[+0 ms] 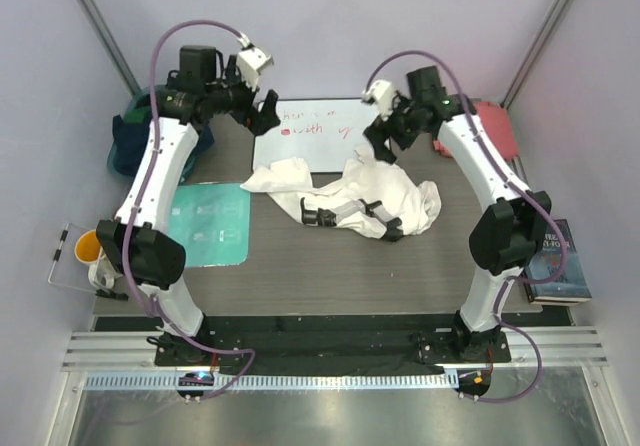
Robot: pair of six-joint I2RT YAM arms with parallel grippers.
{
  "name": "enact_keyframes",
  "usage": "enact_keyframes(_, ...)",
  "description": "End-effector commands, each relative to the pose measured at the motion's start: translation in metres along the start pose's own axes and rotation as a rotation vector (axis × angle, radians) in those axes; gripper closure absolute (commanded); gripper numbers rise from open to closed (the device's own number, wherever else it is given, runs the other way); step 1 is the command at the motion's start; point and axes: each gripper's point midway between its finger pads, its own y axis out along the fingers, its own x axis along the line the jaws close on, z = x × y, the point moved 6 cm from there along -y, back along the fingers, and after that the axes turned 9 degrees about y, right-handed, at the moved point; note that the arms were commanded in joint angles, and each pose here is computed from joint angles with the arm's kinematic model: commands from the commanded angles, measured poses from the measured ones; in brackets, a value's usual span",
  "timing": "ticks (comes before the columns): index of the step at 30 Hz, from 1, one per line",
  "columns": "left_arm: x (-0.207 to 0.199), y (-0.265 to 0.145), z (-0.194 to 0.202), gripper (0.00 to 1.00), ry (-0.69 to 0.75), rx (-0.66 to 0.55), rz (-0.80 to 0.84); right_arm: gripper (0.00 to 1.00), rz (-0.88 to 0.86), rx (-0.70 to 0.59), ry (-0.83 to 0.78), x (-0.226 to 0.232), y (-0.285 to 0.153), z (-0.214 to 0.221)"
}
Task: Fold and stack the t-shirts
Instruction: Move the tshirt to the center of the board, then flatten the tshirt out
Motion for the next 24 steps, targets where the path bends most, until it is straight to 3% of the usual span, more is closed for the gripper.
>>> enact_keyframes(1, -0.008, 0.013, 0.086, 0.0, 0.087, 0.3, 0.108, 0.0, -0.241, 0.192, -0.193, 0.063, 0.008, 0.038)
enact_keyframes(9, -0.049, 0.018, 0.147, 0.0, 0.171, 0.434, 0.389, 0.0, -0.162, 0.39, -0.214, 0.058, 0.04, 0.109)
enact_keyframes(13, -0.047, 0.026, 0.167, 0.0, 0.204, 0.486, 0.387, 0.0, 0.016, 0.364, -0.163, 0.023, 0.047, 0.109)
enact_keyframes(16, -0.045, 0.031, 0.179, 0.0, 0.221, 0.521, 0.392, 0.0, 0.097, 0.321, -0.038, -0.013, 0.048, 0.102)
enact_keyframes(24, -0.041, 0.048, 0.204, 0.0, 0.251, 0.588, 0.395, 0.0, 0.017, 0.292, 0.082, -0.042, 0.067, 0.104)
